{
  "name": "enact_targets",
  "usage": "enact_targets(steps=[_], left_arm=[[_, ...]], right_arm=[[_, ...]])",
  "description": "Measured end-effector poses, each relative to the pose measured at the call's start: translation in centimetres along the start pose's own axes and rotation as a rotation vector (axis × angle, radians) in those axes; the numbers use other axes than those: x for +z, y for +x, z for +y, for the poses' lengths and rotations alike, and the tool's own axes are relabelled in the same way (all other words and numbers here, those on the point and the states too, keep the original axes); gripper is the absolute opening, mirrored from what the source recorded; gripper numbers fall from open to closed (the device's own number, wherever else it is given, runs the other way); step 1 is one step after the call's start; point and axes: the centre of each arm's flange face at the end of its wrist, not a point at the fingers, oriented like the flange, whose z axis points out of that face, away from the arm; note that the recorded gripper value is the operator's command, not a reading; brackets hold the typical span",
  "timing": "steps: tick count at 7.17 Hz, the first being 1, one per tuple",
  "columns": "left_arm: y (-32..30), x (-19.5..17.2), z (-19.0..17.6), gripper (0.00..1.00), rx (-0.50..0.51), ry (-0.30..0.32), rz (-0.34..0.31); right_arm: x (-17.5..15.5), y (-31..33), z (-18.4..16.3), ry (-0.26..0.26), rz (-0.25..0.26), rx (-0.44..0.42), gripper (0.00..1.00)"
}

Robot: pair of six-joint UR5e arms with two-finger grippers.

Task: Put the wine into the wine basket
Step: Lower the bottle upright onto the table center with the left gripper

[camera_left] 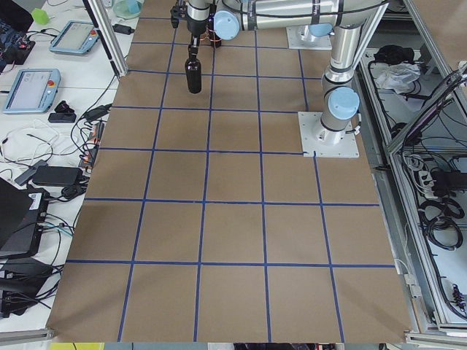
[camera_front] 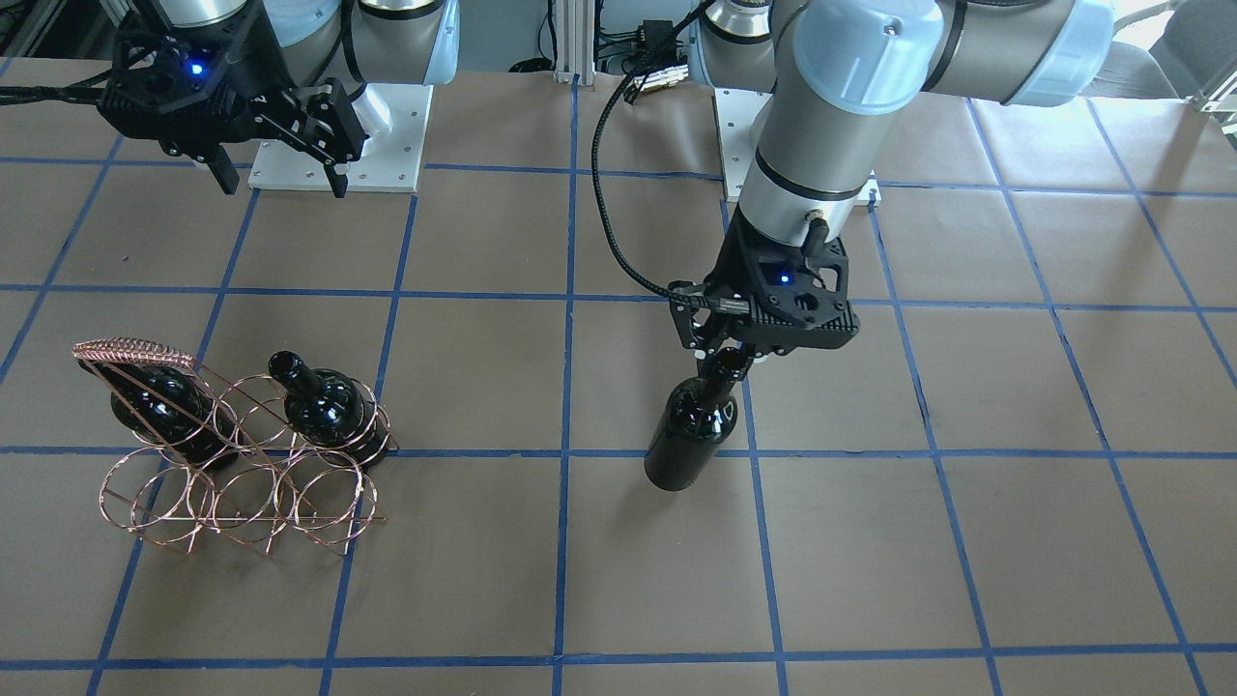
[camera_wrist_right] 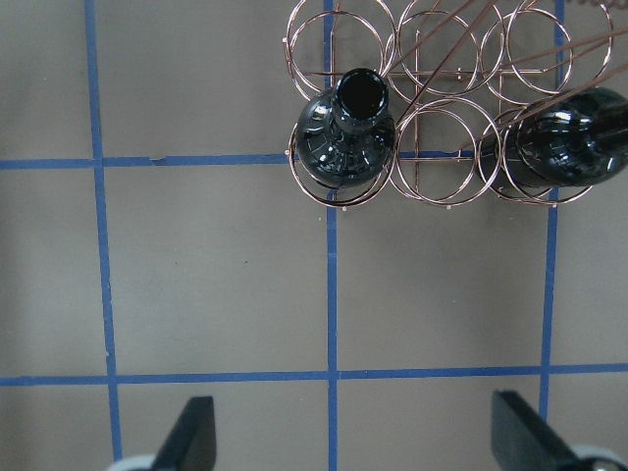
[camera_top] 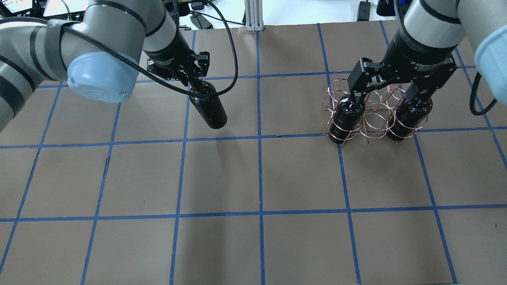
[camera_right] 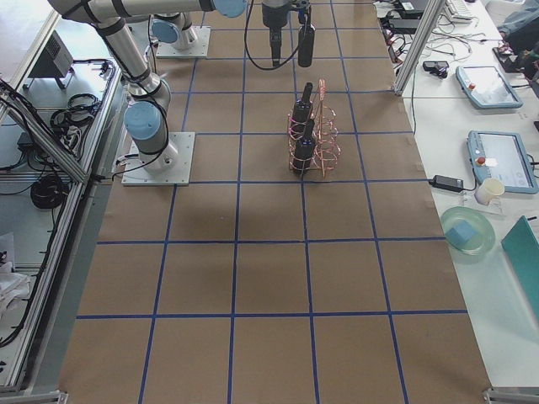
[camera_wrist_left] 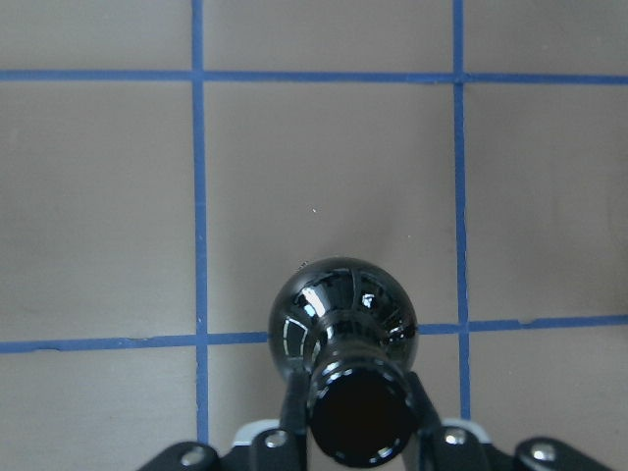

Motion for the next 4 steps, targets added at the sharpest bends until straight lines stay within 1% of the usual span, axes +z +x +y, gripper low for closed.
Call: enact_targets(steps=[2,4], left_arm=[[1.5,0.8,3.1,0.00,0.008,-0.028,-0.018],[1.4,1.5,4.0,0.00,0.011,-0.041,-0.045]], right_arm=[[0.0,0.0,0.0,0.000,0.000,0.000,1.00],[0.0,0.0,0.0,-0.001,0.000,0.000,1.00]])
